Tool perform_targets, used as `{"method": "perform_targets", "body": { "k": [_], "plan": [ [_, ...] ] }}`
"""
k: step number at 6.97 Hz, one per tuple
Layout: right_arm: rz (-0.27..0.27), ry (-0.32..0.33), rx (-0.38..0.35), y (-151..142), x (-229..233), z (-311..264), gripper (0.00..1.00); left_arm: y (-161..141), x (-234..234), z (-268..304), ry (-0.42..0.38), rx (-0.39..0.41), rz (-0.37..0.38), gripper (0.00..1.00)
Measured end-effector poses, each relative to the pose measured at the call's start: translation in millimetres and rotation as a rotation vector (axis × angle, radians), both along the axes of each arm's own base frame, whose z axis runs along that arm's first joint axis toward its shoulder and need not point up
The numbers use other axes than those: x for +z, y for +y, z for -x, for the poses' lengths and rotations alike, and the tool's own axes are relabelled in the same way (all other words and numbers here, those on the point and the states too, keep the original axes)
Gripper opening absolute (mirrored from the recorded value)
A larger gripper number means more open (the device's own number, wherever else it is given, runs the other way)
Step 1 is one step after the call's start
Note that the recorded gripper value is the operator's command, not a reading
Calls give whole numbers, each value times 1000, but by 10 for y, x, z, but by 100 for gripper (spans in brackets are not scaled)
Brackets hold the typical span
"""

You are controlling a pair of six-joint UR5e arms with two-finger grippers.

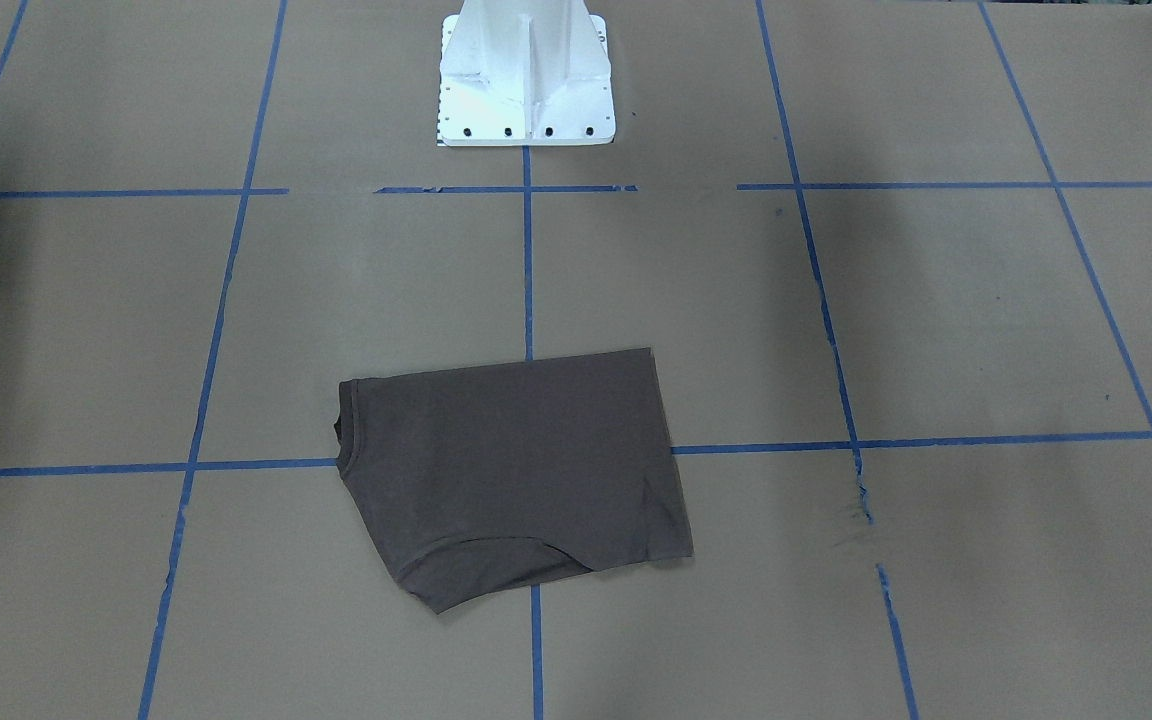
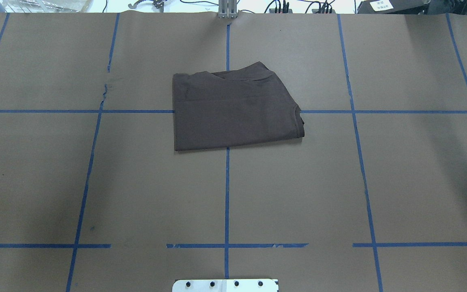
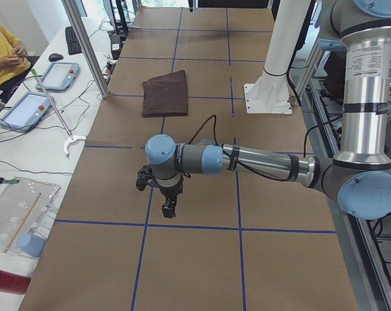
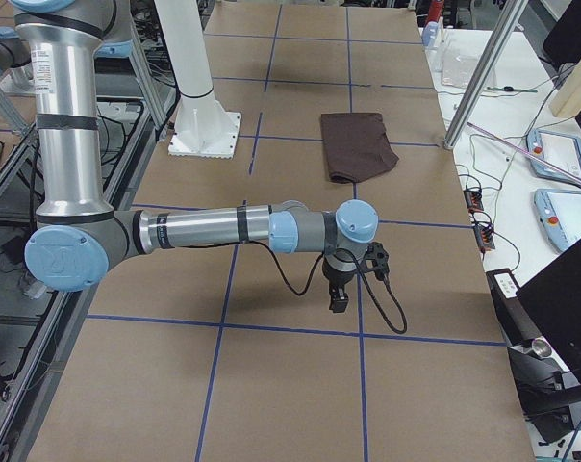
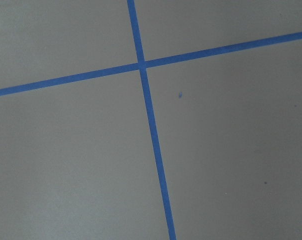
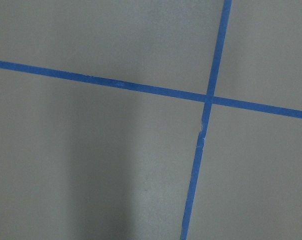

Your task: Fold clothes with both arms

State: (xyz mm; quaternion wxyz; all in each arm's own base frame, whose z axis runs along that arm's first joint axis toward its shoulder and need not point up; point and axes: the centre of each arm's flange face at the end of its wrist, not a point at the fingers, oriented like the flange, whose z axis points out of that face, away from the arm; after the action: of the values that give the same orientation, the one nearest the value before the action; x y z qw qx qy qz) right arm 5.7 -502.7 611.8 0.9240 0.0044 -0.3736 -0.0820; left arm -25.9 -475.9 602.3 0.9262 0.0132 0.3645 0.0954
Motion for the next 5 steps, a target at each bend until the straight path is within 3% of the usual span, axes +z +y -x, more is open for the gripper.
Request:
{"method": "perform_targets", "body": {
  "k": [5],
  "plan": [
    [1, -2, -1, -5, -2, 9, 100, -24, -43, -3, 2, 0, -8, 100]
  ]
}}
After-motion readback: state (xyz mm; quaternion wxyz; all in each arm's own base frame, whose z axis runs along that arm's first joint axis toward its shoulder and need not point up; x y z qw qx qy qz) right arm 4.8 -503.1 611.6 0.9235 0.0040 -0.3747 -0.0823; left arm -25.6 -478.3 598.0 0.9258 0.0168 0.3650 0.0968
